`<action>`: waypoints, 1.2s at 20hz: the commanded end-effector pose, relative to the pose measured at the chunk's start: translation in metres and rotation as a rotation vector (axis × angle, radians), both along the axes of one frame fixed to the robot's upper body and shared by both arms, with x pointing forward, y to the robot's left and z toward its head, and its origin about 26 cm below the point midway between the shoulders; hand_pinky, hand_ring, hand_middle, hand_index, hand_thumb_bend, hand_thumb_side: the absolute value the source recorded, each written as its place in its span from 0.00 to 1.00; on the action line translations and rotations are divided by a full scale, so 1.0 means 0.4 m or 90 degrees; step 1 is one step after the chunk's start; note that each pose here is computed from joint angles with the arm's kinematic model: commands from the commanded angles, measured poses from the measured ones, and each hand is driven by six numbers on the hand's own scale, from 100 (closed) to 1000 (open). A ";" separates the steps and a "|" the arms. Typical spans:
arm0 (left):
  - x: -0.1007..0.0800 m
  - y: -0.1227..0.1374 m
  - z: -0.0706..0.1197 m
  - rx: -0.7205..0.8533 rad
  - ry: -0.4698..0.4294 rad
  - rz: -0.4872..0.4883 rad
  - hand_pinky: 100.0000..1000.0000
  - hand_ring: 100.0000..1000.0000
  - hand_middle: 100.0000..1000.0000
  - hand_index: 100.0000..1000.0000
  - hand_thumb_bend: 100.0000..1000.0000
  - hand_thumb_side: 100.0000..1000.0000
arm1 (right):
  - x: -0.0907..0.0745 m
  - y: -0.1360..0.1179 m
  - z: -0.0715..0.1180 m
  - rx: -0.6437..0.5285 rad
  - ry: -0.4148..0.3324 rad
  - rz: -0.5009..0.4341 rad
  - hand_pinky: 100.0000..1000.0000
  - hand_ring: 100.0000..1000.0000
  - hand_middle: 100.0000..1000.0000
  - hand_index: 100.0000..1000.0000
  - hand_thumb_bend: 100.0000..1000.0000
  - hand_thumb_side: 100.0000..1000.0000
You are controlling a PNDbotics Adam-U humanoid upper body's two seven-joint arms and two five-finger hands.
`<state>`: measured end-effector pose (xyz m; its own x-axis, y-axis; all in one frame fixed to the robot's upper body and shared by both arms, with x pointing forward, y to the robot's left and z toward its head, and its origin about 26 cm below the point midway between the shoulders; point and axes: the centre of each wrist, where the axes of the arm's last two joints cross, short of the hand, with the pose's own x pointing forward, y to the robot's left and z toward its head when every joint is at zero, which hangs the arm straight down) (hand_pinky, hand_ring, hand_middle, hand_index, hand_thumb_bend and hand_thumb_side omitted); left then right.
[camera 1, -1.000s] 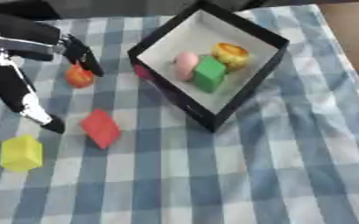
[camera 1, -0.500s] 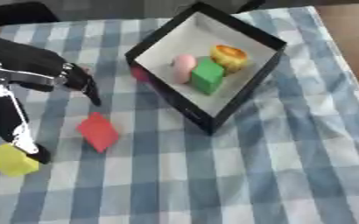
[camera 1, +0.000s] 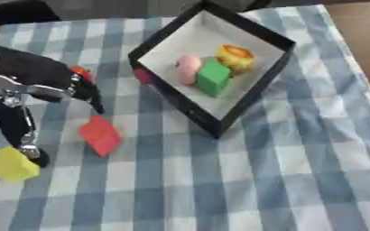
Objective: Pick up objects on the table and place them in the box.
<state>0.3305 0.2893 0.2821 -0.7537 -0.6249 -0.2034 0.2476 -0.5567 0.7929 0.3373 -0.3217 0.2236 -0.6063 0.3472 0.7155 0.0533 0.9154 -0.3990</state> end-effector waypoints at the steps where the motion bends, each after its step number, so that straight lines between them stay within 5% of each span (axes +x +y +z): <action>1: 0.006 0.011 0.026 0.031 -0.018 -0.016 0.82 0.82 0.79 0.88 0.72 0.20 | -0.004 -0.003 0.018 -0.011 -0.013 -0.003 0.92 0.76 0.77 0.75 0.00 0.79; 9: 0.018 -0.010 0.037 -0.050 -0.086 -0.040 0.80 0.80 0.76 0.88 0.65 0.28 | -0.003 -0.003 0.012 -0.012 -0.008 -0.005 0.92 0.76 0.77 0.75 0.00 0.80; 24: 0.064 -0.027 -0.026 -0.060 -0.031 -0.043 0.78 0.78 0.73 0.86 0.66 0.25 | -0.003 0.001 0.012 -0.007 -0.011 -0.006 0.92 0.76 0.77 0.75 0.00 0.80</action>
